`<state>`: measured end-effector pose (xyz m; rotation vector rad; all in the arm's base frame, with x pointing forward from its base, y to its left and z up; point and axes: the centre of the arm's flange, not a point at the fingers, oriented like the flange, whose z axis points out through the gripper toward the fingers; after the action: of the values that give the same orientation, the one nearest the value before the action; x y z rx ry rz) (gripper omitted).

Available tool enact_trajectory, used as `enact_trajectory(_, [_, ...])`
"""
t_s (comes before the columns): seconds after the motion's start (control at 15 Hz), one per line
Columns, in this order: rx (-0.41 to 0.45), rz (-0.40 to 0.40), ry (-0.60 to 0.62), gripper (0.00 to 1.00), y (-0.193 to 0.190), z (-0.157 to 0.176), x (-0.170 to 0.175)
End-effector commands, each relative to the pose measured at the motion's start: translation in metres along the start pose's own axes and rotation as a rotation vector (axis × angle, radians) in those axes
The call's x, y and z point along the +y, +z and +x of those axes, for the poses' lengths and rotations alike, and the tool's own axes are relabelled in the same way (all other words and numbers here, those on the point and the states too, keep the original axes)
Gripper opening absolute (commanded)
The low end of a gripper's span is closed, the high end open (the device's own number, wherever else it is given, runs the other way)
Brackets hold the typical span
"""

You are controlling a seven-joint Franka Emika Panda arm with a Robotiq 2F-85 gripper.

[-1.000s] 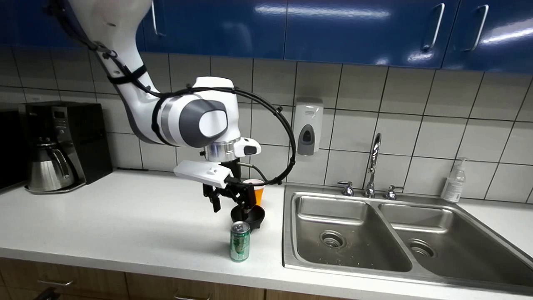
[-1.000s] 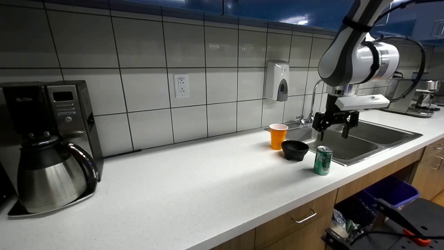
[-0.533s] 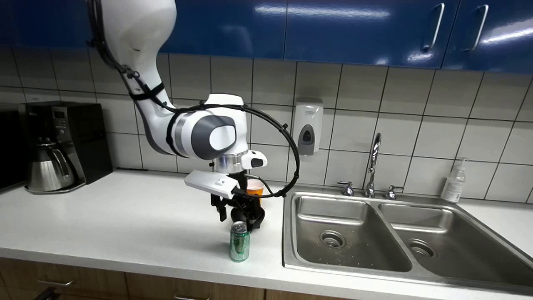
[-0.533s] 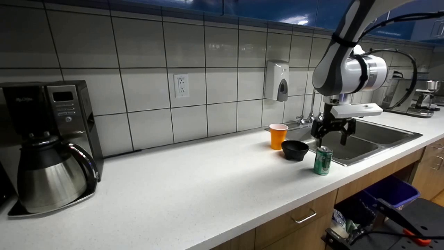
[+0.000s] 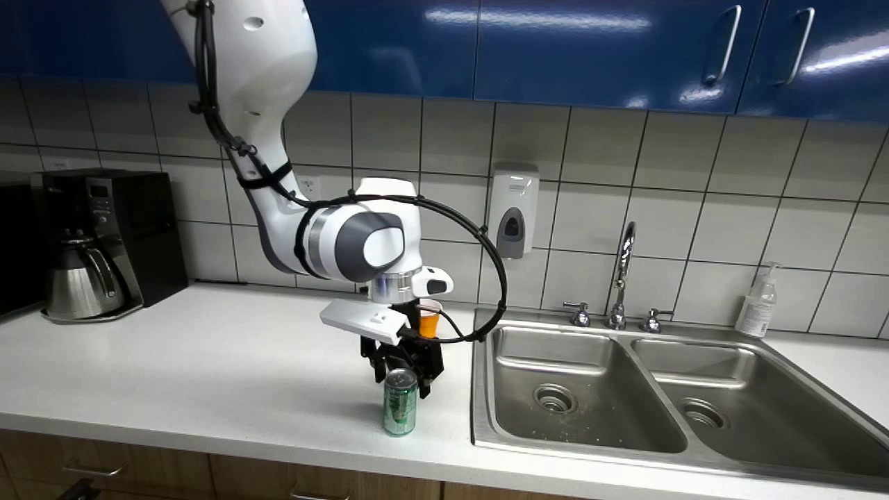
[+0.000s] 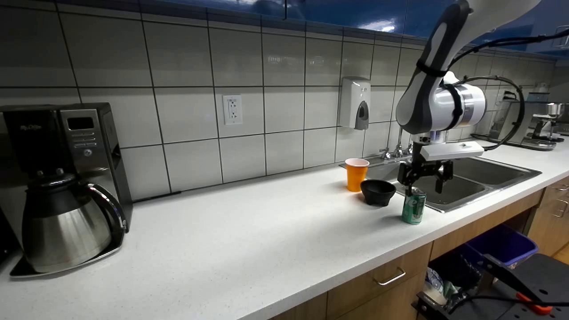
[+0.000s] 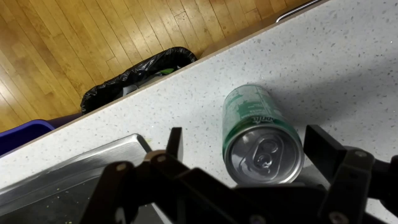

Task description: Pick up the green can and put it in the black bowl

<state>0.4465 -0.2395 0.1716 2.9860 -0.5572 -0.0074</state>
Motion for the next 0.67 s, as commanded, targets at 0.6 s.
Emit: enact_trajectory(0.6, [-0.029,0.016,-0.025,1.00,0.028,0.022,-0.005])
